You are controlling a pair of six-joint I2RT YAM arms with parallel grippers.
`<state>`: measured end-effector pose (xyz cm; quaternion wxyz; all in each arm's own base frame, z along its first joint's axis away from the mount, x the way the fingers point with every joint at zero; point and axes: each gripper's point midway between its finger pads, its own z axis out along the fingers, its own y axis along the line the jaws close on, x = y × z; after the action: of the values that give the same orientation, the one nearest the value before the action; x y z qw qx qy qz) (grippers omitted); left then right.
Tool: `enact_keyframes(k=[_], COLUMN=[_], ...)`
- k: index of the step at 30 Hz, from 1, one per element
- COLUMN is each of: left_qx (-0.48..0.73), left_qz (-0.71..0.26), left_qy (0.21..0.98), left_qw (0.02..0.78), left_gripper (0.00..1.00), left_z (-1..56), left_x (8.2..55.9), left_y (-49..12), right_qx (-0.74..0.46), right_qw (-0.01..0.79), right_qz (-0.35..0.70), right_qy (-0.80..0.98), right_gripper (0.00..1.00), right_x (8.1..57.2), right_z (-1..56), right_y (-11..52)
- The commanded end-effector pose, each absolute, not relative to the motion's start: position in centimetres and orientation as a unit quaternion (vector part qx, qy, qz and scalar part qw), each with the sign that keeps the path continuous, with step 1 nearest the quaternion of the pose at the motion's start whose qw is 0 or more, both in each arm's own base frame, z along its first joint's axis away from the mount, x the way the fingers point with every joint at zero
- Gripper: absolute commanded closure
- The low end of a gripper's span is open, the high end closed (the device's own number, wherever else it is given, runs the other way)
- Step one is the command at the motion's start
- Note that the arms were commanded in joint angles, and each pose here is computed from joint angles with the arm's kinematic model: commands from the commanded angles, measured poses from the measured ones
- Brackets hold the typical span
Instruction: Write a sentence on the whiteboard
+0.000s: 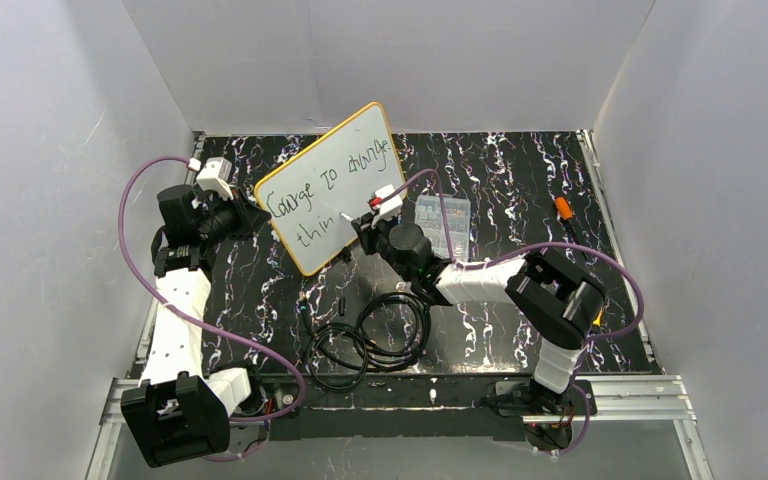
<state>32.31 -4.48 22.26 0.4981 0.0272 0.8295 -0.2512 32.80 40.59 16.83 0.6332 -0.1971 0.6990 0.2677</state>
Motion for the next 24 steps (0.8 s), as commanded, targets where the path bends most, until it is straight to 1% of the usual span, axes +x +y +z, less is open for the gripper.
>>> enact_keyframes(k=[1, 7, 12, 18, 24], left_qx=[0.036, 0.035, 0.036, 0.036, 0.036], left_qz=[-0.269, -0.268, -0.268, -0.268, -0.268], left_qy=[0.825, 0.825, 0.825, 0.826, 0.825], left_qw=[0.496, 0.496, 0.496, 0.495, 0.496], left_gripper=[1.00, 1.00, 1.00, 1.00, 1.00], left_z=[22.8, 22.9, 22.8, 22.8, 22.9], left_x=[31.9, 31.9, 31.9, 31.9, 31.9], left_y=[-5.2, -5.2, -5.2, -5.2, -5.2], right_qx=[-0.204, -0.205, -0.190, -0.167, -0.174], right_qw=[0.636, 0.628, 0.634, 0.653, 0.665], right_qz=[0.298, 0.285, 0.267, 0.242, 0.253], right_qy=[0.682, 0.695, 0.700, 0.698, 0.681], right_gripper=[0.99, 0.99, 0.99, 0.99, 0.99], right_x=[31.8, 31.6, 32.3, 33.5, 33.6], right_z=[17.8, 16.4, 16.3, 17.5, 19.0], right_y=[41.5, 41.0, 40.5, 40.0, 40.5])
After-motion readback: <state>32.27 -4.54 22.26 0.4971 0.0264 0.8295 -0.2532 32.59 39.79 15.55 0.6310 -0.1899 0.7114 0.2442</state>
